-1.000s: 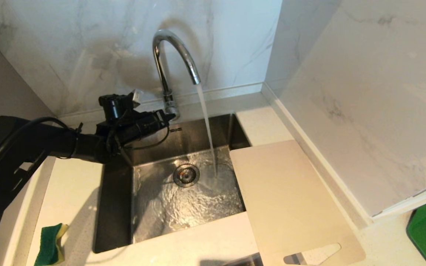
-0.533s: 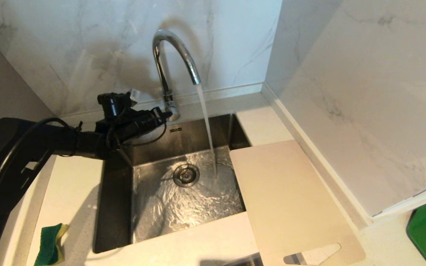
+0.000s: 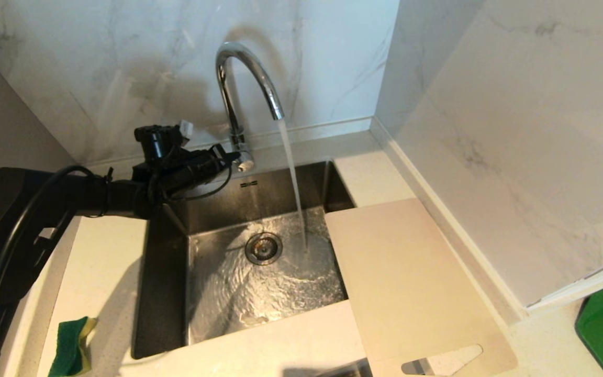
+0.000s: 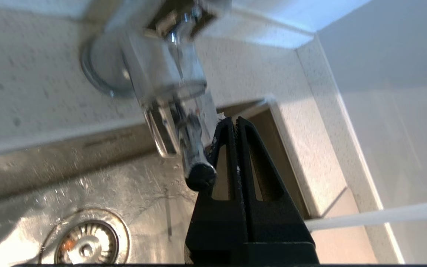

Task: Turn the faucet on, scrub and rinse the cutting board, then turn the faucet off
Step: Turn off the tap

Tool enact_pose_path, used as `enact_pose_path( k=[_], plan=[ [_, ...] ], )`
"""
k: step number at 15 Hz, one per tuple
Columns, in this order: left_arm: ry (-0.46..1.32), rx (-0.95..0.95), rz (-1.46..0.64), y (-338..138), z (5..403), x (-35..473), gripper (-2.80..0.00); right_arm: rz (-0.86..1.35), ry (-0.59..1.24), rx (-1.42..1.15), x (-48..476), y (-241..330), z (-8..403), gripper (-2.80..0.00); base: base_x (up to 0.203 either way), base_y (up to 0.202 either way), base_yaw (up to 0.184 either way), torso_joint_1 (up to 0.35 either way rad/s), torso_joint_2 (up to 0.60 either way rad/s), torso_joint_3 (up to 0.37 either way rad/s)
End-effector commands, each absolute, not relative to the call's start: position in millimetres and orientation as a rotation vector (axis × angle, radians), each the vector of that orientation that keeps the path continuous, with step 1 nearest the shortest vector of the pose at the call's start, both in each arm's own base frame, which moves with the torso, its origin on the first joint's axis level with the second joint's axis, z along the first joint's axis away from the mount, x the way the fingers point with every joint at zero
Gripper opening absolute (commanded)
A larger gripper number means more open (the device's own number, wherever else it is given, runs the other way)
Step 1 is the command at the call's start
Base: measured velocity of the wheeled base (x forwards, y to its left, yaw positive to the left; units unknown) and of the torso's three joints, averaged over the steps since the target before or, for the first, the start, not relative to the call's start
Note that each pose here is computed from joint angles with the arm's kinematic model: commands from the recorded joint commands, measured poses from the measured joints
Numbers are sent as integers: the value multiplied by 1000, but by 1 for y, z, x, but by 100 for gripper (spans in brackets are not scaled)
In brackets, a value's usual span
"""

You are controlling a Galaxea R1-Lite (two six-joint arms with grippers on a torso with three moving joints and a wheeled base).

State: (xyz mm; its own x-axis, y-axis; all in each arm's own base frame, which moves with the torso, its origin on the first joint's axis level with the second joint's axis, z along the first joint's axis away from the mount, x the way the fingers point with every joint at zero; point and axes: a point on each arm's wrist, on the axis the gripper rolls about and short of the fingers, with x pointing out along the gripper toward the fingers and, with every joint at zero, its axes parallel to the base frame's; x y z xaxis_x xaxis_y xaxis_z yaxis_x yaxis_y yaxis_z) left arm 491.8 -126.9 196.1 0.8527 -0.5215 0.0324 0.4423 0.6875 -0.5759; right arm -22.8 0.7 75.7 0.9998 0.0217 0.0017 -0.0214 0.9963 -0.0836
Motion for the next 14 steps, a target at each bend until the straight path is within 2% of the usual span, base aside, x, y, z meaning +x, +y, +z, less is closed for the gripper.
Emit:
enact_pose_path(
  k=[1, 14],
  plan=[
    [132, -611, -542, -127, 196, 493, -280, 21, -4, -84, -23, 1, 76, -280, 0, 0, 0, 0, 0, 0],
    [140, -622, -515, -112, 190, 503, -280, 21, -4, -84, -23, 1, 76, -280, 0, 0, 0, 0, 0, 0]
  ],
)
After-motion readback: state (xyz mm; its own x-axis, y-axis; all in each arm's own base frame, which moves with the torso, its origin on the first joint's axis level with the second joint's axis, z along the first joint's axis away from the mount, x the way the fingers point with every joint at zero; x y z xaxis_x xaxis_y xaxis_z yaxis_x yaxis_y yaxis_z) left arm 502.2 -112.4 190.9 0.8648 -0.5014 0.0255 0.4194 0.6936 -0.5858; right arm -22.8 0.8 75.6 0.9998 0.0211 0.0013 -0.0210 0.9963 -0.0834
